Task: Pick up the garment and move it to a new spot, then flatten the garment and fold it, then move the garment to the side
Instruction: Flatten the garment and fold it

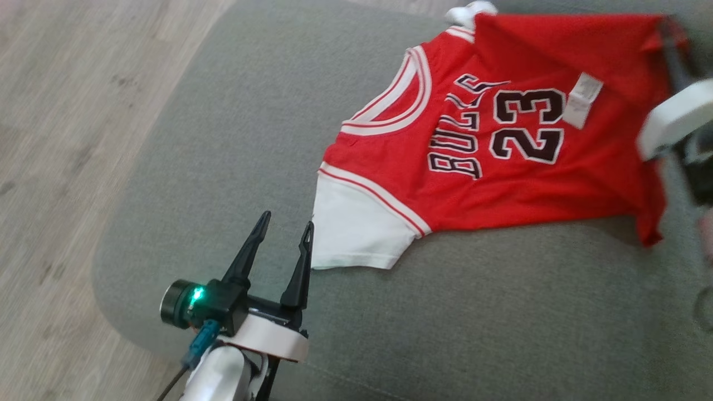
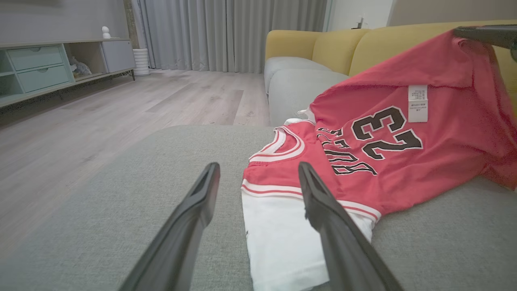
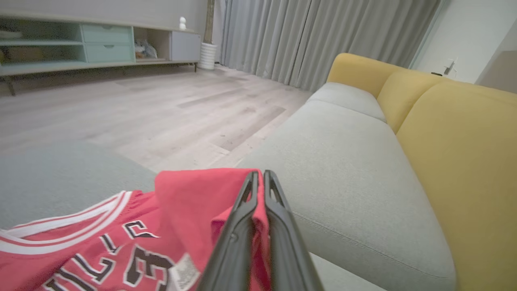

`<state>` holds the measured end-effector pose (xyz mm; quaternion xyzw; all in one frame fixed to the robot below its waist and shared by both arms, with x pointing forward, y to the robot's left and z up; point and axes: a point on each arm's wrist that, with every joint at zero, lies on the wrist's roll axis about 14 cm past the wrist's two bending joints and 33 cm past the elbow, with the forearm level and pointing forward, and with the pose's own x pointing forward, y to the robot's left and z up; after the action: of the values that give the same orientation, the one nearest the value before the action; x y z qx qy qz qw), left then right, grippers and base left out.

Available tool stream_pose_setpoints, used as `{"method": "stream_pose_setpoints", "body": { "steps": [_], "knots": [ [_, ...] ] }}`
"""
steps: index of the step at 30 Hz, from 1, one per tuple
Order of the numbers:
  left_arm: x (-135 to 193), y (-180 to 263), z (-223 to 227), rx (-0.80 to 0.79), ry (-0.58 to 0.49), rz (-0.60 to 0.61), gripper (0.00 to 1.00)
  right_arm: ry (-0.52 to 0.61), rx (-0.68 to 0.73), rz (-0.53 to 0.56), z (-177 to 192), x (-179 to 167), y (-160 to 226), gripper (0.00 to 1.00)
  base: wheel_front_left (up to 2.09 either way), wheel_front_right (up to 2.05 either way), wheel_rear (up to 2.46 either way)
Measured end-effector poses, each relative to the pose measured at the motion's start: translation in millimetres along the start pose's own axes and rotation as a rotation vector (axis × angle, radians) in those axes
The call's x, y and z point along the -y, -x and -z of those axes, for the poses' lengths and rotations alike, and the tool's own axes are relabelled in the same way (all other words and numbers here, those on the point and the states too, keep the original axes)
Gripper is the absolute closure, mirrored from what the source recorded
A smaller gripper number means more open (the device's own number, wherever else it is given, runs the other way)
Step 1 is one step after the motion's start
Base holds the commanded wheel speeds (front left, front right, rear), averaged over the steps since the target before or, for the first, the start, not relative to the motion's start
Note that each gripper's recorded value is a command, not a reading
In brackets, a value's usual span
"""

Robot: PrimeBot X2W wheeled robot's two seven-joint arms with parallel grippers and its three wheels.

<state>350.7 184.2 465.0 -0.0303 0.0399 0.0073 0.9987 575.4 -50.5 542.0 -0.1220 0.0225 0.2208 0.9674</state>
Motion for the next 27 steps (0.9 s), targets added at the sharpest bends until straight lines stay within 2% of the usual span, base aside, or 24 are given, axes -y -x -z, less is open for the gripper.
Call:
{"method": "stream_pose_setpoints", "body": {
  "steps": [5, 12, 13, 14, 20, 24, 27],
  "knots": [
    [-10, 1, 6, -0.023, -0.001, -0.03, 0.0, 0.092, -0.111, 0.042, 11, 33, -23, 1.0, 0.0, 0.0, 0.0],
    [-22, -2, 6, -0.032, 0.01, -0.066, 0.0, 0.16, -0.167, 0.069, 11, 52, -66, 1.0, 0.0, 0.0, 0.0],
    [-23, -1, 7, -0.038, 0.01, -0.073, 0.0, 0.162, -0.172, 0.07, 12, 52, -71, 0.31, 0.0, 0.0, 0.0],
    [-25, 0, 9, -0.044, 0.012, -0.08, 0.0, 0.165, -0.177, 0.07, 12, 52, -76, 0.0, 0.0, 0.0, 0.0],
    [-29, 0, 12, -0.059, 0.003, -0.096, 0.0, 0.189, -0.196, 0.076, 23, 51, -92, 0.0, 0.0, 0.0, 0.0],
    [-26, -2, 11, -0.054, 0.004, -0.09, 0.0, 0.165, -0.181, 0.09, 28, 54, -89, 0.0, 0.0, 0.0, 0.0],
    [-23, -5, 8, -0.041, 0.007, -0.079, 0.0, 0.117, -0.12, 0.093, 19, 49, -84, 0.0, 0.0, 0.0, 0.0]
  ]
}}
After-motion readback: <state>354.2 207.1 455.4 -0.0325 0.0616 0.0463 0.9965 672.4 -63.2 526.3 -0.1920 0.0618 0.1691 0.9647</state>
